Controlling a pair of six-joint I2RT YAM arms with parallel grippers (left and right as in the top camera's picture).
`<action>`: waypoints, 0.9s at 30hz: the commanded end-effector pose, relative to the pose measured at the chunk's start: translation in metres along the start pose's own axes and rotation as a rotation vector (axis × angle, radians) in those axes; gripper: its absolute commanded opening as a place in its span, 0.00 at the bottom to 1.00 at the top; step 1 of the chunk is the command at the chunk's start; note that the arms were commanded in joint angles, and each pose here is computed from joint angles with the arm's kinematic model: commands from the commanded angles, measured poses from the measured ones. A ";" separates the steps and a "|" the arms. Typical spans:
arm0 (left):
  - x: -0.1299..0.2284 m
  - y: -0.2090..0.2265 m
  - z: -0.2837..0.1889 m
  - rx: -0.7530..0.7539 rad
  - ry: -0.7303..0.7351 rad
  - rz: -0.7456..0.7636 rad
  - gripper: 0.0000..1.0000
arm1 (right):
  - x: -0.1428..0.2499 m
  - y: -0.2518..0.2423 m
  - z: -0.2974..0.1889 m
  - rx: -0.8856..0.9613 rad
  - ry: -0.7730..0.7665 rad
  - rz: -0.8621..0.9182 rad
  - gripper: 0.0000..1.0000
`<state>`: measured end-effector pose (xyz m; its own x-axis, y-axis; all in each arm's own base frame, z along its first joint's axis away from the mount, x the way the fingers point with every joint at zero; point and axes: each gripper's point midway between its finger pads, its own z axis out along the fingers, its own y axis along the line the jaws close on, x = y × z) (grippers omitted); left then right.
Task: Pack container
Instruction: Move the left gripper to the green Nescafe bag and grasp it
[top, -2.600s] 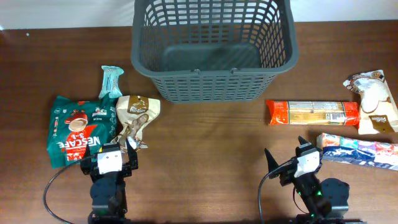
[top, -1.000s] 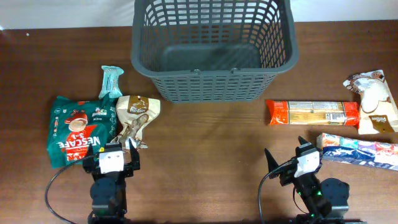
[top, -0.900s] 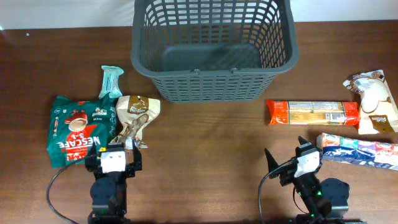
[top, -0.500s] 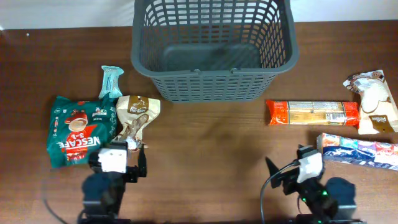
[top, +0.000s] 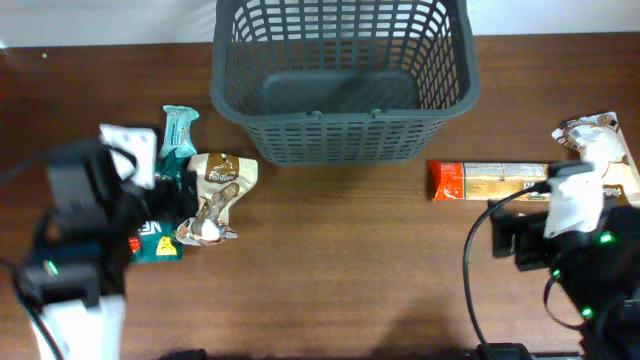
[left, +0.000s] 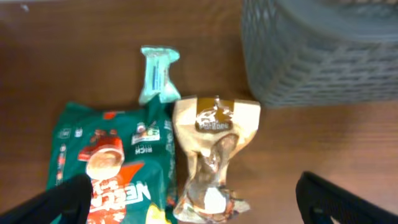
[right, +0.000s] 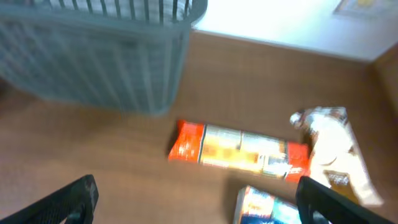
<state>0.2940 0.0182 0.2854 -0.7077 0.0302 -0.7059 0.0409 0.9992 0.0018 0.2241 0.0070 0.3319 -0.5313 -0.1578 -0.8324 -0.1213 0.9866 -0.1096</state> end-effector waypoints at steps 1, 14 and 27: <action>-0.034 -0.005 -0.004 0.173 -0.004 -0.043 0.99 | -0.020 0.005 -0.011 -0.041 -0.028 -0.010 0.99; 0.008 0.096 -0.007 -0.197 0.242 -0.161 0.99 | -0.018 0.001 0.001 -0.022 0.022 0.147 0.99; 0.085 0.190 0.062 -0.201 0.538 -0.366 0.89 | -0.008 0.001 0.033 -0.030 0.136 0.172 0.99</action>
<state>0.2827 0.1958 0.1981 -0.8905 -0.3672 -0.2686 -0.3859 0.9223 0.0184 0.2526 0.0117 0.3210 -0.6452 -0.0036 -0.7640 -0.0570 0.9974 0.0435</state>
